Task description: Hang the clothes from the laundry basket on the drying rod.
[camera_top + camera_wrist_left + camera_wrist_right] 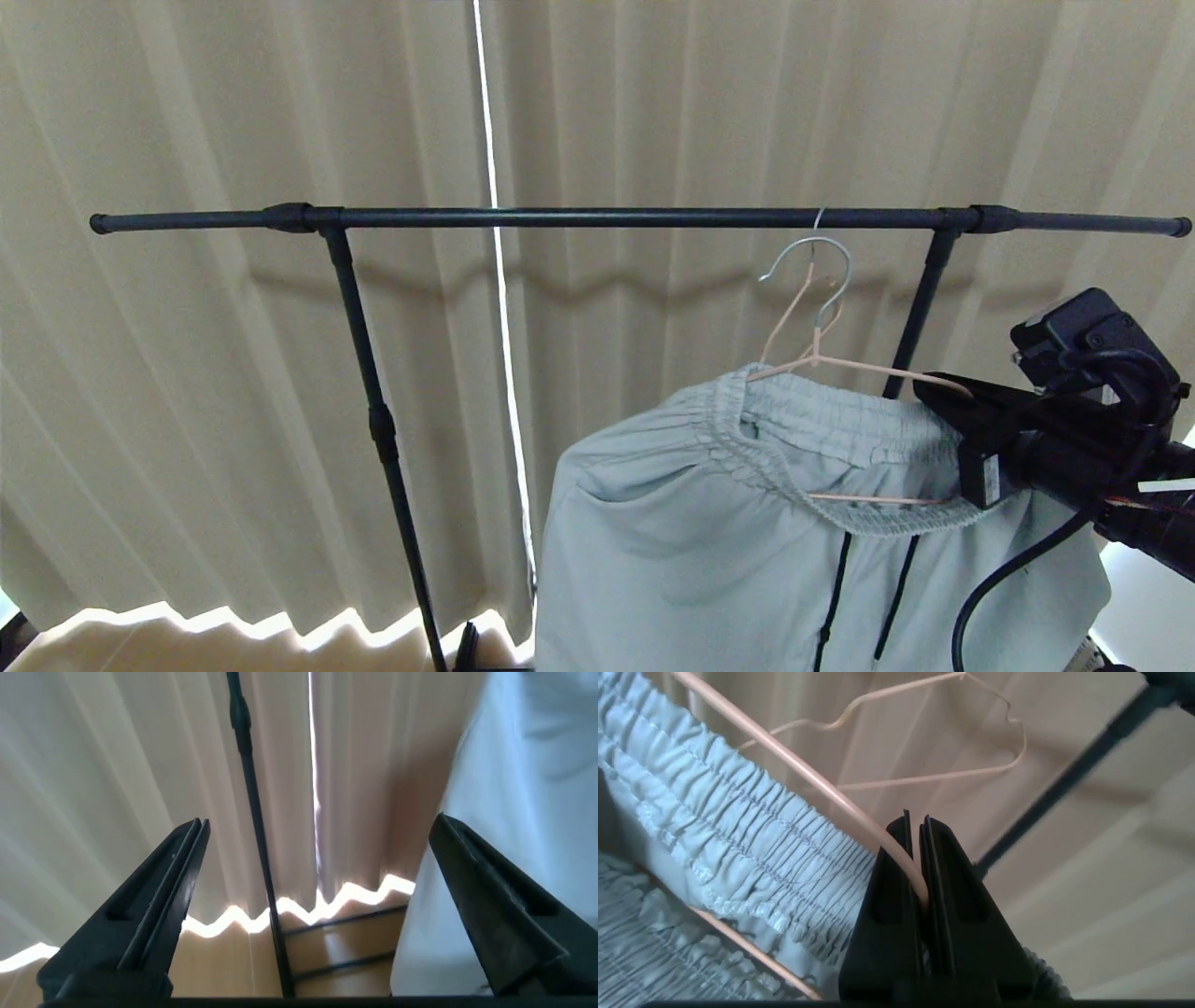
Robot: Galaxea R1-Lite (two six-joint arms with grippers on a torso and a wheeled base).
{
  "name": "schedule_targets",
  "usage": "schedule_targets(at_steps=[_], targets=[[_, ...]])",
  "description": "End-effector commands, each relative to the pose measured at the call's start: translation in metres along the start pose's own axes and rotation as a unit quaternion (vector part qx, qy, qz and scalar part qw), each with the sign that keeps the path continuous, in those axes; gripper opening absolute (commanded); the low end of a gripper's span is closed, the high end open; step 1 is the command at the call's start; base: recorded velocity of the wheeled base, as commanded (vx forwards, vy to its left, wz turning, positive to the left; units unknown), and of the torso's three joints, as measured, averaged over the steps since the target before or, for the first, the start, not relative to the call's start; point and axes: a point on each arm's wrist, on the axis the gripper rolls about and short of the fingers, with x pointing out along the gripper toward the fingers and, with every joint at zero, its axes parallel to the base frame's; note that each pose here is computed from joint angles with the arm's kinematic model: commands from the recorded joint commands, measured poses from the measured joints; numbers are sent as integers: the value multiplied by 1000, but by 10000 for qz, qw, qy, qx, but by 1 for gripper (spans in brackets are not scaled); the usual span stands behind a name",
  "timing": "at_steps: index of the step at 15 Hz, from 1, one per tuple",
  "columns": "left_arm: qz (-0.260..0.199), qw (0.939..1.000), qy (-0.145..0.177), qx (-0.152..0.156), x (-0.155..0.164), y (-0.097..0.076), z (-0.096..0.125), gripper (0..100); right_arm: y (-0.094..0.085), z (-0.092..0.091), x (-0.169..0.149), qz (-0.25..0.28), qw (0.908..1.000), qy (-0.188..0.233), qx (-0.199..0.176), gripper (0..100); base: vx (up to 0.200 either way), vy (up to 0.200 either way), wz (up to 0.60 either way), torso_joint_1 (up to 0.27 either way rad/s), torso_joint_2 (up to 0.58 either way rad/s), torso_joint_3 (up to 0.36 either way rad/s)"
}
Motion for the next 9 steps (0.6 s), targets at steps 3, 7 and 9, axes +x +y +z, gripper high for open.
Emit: schedule_targets(at_steps=[3, 7, 9], targets=[[-2, 10000, 20, 9, 0, 0, 0, 100, 0, -1, 1, 6, 10000, 24, -7, 0, 67, 0, 0, -1, -1, 1], [-2, 10000, 20, 17, 0, 0, 0, 100, 1, -2, -1, 11, 10000, 39, -10, 0, 0, 0, 0, 0, 0, 0], [-2, 10000, 20, -6, 0, 0, 0, 100, 1, -2, -1, 8, 10000, 31, -8, 0, 0, 200, 0, 0, 7, 2]])
